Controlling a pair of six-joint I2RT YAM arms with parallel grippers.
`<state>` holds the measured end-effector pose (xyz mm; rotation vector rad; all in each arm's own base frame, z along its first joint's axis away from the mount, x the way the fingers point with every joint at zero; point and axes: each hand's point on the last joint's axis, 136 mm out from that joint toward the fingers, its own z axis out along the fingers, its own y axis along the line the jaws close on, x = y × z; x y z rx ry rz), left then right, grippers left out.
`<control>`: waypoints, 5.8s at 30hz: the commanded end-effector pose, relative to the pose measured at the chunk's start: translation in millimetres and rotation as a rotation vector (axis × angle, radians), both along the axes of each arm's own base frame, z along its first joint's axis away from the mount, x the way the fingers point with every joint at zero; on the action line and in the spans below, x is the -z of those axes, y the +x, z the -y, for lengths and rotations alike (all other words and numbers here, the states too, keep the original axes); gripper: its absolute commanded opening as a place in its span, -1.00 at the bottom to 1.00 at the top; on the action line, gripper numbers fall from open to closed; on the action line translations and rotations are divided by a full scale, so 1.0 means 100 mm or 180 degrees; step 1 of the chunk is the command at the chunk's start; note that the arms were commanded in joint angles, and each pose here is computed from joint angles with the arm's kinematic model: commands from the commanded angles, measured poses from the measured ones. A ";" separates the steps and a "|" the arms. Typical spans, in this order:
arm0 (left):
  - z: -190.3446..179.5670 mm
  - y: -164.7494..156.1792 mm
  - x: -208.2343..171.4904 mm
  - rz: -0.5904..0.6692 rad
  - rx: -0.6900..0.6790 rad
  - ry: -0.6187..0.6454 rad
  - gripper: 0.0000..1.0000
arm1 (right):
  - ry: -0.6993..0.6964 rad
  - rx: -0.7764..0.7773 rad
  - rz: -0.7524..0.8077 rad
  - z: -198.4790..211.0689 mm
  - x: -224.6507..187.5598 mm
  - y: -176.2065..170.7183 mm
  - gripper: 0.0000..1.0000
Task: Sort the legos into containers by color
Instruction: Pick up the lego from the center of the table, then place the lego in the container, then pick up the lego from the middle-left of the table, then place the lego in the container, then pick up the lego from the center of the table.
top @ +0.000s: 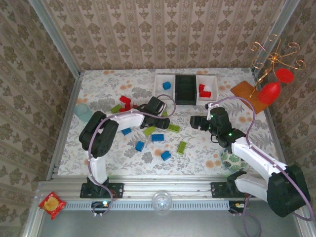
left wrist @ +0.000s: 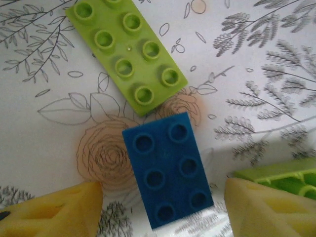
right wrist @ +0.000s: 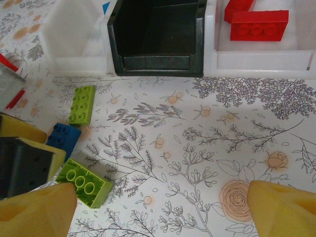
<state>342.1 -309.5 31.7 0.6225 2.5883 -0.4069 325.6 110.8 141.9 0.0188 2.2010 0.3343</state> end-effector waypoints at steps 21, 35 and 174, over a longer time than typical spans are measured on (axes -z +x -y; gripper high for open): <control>0.04 0.61 -0.87 0.0977 -0.0273 -0.0255 -0.43 | -0.0015 0.0017 -0.0004 0.01 0.06 0.01 0.81; 0.12 1.96 -1.01 0.1300 -0.0495 -0.0068 -0.33 | -0.0039 0.0024 -0.0001 0.02 0.06 0.01 0.81; -1.12 -1.37 -0.04 -0.0658 0.0025 0.0593 0.19 | 0.0146 -0.1018 0.0453 -0.70 -0.09 -0.20 0.87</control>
